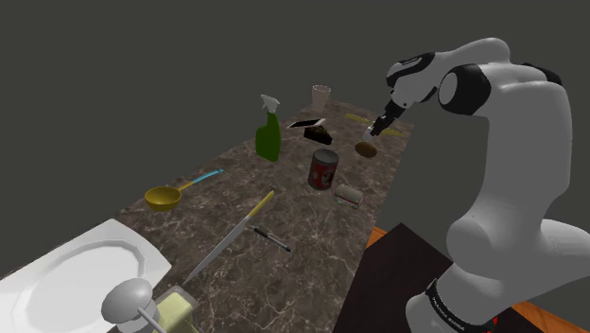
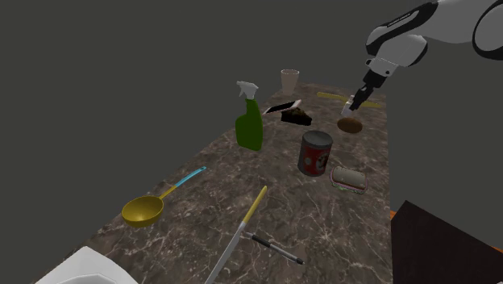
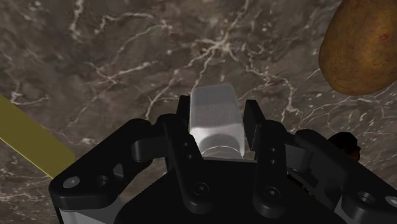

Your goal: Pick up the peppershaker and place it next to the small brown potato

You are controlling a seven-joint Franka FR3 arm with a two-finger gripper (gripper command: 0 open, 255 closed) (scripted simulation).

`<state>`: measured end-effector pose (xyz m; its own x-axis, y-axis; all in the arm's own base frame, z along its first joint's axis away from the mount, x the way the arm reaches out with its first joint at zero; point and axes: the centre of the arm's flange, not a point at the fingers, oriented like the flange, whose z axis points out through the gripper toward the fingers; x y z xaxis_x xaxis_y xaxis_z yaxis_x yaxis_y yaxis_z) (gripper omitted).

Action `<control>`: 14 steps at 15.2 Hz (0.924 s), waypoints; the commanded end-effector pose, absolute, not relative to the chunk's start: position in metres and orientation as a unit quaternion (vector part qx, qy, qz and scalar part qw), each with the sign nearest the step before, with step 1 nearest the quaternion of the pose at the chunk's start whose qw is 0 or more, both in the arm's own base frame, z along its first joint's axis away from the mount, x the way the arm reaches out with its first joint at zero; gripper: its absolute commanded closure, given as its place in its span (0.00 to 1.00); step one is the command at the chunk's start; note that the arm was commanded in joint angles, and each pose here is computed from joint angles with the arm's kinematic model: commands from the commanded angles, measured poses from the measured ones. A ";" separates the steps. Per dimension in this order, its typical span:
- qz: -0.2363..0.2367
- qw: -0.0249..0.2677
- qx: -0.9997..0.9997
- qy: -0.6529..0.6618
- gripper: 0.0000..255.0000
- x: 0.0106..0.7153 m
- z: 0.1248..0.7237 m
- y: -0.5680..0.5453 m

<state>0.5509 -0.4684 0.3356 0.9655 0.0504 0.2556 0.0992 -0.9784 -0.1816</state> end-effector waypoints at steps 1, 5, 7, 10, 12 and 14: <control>-0.126 0.097 -0.987 -0.038 1.00 0.551 0.335 -0.468; -0.126 0.097 -0.987 -0.038 0.00 0.551 0.335 -0.468; -0.126 0.097 -0.987 -0.038 0.00 0.551 0.335 -0.468; -0.126 0.097 -0.987 -0.038 0.00 0.551 0.335 -0.468; -0.126 0.097 -0.987 -0.038 0.00 0.545 0.360 -0.474; -0.126 0.097 -0.987 -0.038 0.00 0.539 0.383 -0.478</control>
<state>0.5424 -0.4772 0.3708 0.9652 0.0503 0.2567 0.0990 -0.9786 -0.1806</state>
